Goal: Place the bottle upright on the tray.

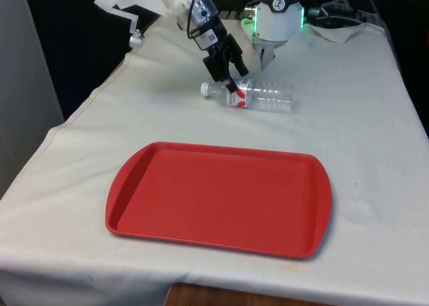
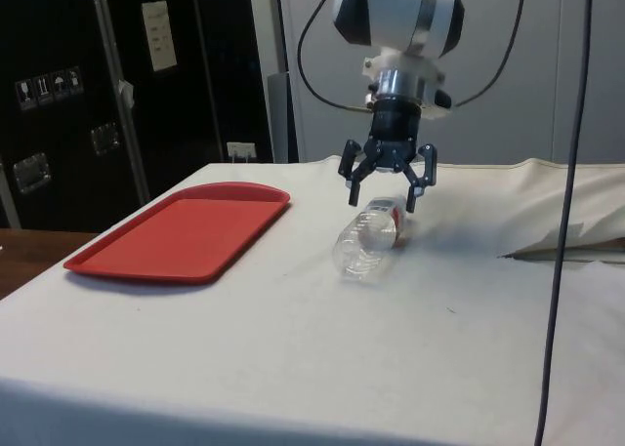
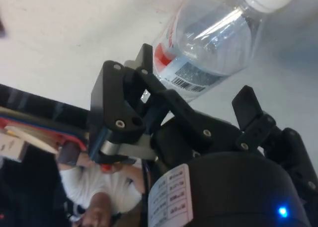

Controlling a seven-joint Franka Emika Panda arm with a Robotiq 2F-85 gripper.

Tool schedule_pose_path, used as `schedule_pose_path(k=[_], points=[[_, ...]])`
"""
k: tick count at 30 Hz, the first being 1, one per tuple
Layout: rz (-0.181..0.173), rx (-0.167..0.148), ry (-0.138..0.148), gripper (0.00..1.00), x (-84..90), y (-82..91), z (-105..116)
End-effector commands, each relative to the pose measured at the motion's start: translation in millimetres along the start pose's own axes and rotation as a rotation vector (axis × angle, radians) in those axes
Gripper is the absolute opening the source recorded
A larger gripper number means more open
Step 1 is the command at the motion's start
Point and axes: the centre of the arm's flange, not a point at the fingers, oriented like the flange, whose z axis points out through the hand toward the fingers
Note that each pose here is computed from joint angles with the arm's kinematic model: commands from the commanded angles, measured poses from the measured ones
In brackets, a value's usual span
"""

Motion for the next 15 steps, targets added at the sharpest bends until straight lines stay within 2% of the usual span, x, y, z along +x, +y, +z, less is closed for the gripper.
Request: schedule_pose_path(k=[1, 2, 5, 10, 11, 12, 15], points=[[-0.001, 0.010, -0.019, 1.00, 1.8, -0.6, 0], [0.001, 0.000, -0.007, 1.00, 2.0, 0.4, 1], [-0.001, 0.011, -0.046, 1.00, 8.4, -0.2, 1], [-0.002, 0.013, -0.088, 1.00, 18.2, 0.0, 4], [0.001, 0.002, -0.066, 1.00, 15.3, 0.8, 4], [-0.002, 0.013, -0.088, 1.00, 18.2, 0.0, 4], [-0.003, 0.013, -0.117, 1.00, 24.5, 0.4, 6]])
